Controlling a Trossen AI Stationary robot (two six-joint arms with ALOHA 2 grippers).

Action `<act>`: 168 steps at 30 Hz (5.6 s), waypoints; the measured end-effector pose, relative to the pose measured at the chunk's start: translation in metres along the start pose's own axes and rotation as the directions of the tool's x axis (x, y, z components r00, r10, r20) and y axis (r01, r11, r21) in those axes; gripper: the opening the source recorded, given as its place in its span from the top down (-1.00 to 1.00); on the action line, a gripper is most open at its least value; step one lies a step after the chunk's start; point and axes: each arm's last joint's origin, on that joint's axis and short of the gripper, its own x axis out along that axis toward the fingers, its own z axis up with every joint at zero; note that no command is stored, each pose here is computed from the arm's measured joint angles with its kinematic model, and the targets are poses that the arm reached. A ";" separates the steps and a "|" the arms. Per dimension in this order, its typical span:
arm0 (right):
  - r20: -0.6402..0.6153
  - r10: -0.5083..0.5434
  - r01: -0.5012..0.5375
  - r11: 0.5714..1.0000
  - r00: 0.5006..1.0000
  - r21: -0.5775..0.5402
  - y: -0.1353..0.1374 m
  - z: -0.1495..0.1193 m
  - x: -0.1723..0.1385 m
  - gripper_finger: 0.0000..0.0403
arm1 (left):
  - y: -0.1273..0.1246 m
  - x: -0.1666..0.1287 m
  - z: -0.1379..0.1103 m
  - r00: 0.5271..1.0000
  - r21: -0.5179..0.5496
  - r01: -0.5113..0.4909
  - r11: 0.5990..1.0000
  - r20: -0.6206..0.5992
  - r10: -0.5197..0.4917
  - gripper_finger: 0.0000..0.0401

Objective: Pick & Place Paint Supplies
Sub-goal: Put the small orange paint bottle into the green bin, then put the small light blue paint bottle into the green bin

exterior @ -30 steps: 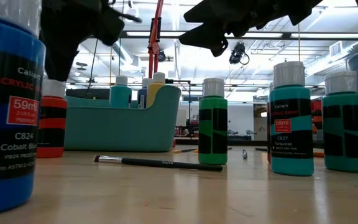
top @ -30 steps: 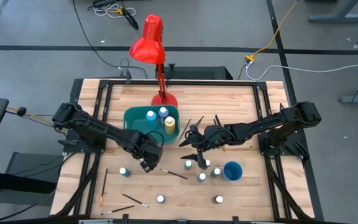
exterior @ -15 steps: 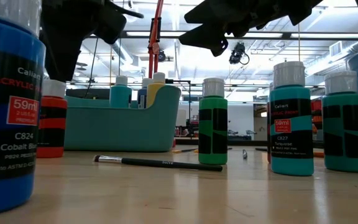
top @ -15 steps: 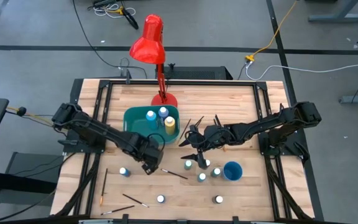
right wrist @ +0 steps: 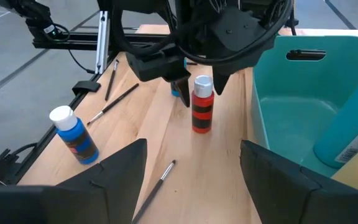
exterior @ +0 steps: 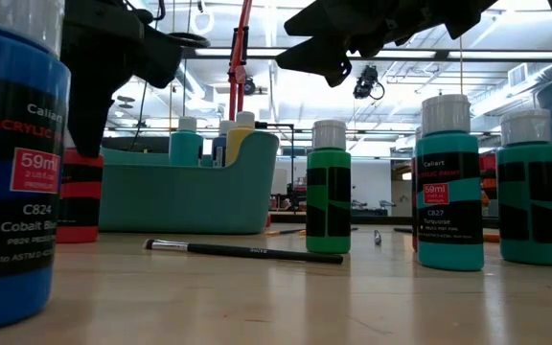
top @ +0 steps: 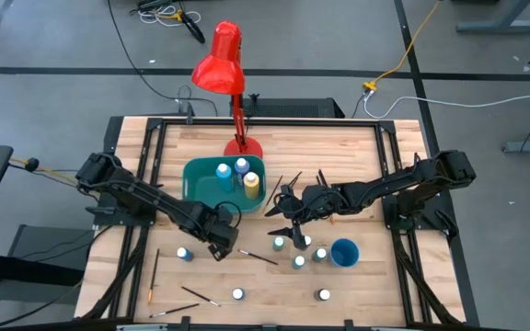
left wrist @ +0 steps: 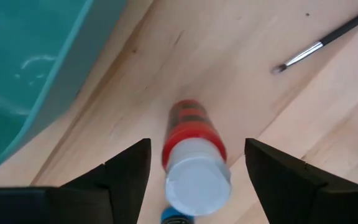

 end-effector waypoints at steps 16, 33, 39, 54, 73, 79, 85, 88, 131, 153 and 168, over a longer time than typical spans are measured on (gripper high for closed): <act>0.011 0.000 0.000 1.000 1.000 -0.007 0.000 0.001 0.000 -0.31 | 0.000 0.000 -0.001 1.000 0.008 0.013 1.000 -0.026 -0.013 -0.05; 0.013 0.013 -0.012 0.999 1.000 -0.052 0.003 0.001 0.000 -0.31 | 0.000 0.000 -0.001 1.000 0.007 0.012 1.000 -0.022 -0.011 0.16; 0.013 0.012 -0.011 0.998 1.000 -0.061 0.004 0.001 0.000 -0.31 | -0.001 -0.002 0.000 1.000 0.009 0.013 1.000 -0.018 -0.013 0.22; 0.014 0.012 -0.011 0.999 1.000 -0.046 0.004 0.001 0.000 -0.31 | 0.000 -0.078 0.027 0.988 0.053 -0.114 0.992 0.109 0.108 0.20; 0.014 0.012 -0.011 0.999 1.000 -0.032 0.004 0.001 0.000 -0.31 | 0.056 -0.085 0.067 0.945 0.029 -0.320 0.947 0.078 0.317 0.19; 0.013 0.012 -0.011 0.999 1.000 -0.032 0.004 0.001 0.000 -0.31 | 0.075 -0.062 0.060 0.938 0.066 -0.347 0.936 0.007 0.347 0.20; 0.015 0.012 -0.011 0.999 1.000 -0.047 0.004 0.001 0.000 -0.31 | 0.096 -0.034 0.059 0.985 0.067 -0.173 0.983 0.039 0.171 0.18; 0.017 0.012 -0.011 0.998 1.000 -0.057 0.004 0.002 0.000 -0.31 | 0.109 -0.023 0.058 0.986 0.038 -0.157 0.987 0.068 0.154 0.20; 0.037 0.013 -0.010 0.998 0.999 -0.063 0.004 0.003 0.000 -0.31 | 0.151 -0.027 0.082 0.965 0.019 -0.245 0.969 0.099 0.242 -0.26; 0.036 0.013 -0.012 1.000 0.999 -0.013 0.004 0.003 0.000 -0.31 | 0.041 -0.119 -0.022 1.000 -0.047 0.006 0.999 -0.008 -0.006 -0.22; 0.044 0.013 -0.013 1.000 0.999 -0.007 0.004 0.004 0.000 -0.31 | -0.001 -0.082 -0.104 0.997 -0.263 -0.071 0.962 -0.025 0.067 -0.22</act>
